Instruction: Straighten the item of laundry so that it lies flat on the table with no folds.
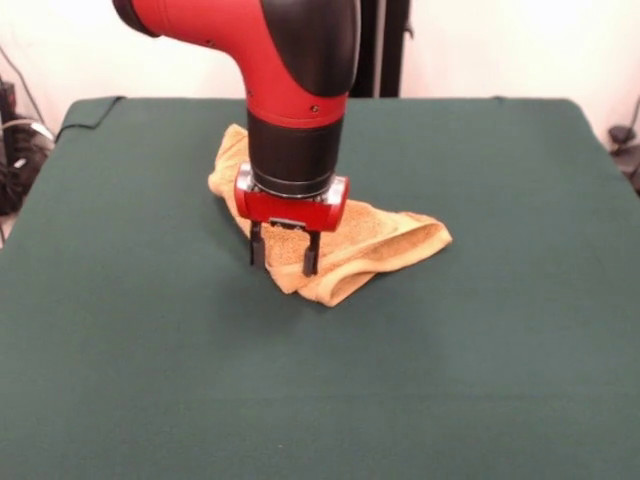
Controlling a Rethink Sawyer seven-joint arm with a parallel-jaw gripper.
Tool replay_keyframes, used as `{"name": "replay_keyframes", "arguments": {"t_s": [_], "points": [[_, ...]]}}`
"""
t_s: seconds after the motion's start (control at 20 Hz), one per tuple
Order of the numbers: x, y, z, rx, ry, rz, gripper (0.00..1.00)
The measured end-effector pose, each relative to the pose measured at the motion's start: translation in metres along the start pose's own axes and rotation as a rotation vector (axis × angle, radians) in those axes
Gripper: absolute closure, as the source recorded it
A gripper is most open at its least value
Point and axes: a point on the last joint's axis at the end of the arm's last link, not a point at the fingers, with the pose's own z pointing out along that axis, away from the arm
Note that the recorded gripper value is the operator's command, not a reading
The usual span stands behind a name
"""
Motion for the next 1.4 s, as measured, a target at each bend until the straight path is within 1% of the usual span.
{"name": "replay_keyframes", "arguments": {"t_s": [0.45,0.5,0.85,1.4], "points": [[0.000,0.010,-0.003,0.008,-0.001,0.017,0.00],[0.001,0.010,-0.003,0.016,-0.001,0.027,1.00],[0.001,0.014,-0.003,0.017,-0.005,0.029,1.00],[0.000,0.014,-0.003,0.018,-0.006,0.030,1.00]]}}
